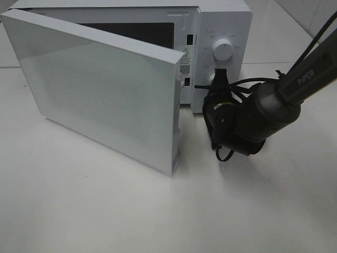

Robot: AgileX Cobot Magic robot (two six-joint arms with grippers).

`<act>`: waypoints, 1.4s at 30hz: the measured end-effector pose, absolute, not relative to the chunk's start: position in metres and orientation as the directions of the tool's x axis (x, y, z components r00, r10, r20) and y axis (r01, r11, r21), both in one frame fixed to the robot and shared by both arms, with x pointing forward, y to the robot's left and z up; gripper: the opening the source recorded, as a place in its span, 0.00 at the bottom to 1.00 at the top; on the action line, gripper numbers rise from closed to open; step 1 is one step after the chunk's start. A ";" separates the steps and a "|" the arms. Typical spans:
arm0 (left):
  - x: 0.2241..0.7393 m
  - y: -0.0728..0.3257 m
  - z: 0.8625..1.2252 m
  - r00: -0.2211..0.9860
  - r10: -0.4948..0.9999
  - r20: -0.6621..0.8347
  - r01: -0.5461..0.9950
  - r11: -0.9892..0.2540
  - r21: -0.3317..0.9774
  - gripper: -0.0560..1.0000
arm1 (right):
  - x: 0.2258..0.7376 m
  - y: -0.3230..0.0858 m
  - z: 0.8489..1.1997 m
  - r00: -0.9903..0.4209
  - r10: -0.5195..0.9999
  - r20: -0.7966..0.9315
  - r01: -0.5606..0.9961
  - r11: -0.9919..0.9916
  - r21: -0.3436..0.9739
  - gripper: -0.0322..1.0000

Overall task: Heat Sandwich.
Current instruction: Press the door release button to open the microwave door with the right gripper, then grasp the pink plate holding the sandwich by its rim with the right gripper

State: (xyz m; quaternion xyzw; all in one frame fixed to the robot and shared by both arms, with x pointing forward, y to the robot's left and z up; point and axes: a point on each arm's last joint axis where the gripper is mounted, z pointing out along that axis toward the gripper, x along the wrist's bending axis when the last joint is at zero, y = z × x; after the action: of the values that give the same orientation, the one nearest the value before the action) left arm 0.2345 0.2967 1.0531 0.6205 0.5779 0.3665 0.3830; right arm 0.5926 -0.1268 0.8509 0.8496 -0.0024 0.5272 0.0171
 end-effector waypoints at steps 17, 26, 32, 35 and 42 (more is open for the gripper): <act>0.235 0.297 1.053 0.063 0.998 0.012 0.436 -0.039 0.899 0.97 | 0.593 -0.126 0.854 0.491 0.012 0.871 -0.003 -1.000 0.015 0.04; 0.235 0.297 1.053 0.063 0.998 0.012 0.436 -0.039 0.899 0.97 | 0.589 -0.134 0.865 0.519 0.044 0.853 0.051 -0.998 0.020 0.04; 0.235 0.297 1.053 0.063 0.998 0.012 0.436 -0.039 0.899 0.97 | 0.577 -0.135 0.874 0.537 0.080 0.840 0.109 -0.994 0.025 0.04; 0.235 0.297 1.053 0.063 0.998 0.012 0.436 -0.039 0.899 0.97 | 0.574 -0.131 0.878 0.527 0.096 0.845 0.135 -0.990 0.029 0.04; 0.235 0.297 1.053 0.063 0.998 0.012 0.436 -0.039 0.899 0.97 | 0.547 -0.129 0.878 0.580 0.160 0.799 0.210 -0.977 0.043 0.04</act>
State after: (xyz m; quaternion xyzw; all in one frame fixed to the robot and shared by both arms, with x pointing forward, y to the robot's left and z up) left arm 0.2345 0.2967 1.0531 0.6205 0.5779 0.3665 0.3830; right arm 0.5475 -0.1293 0.8780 0.8884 0.1042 0.4462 -0.0282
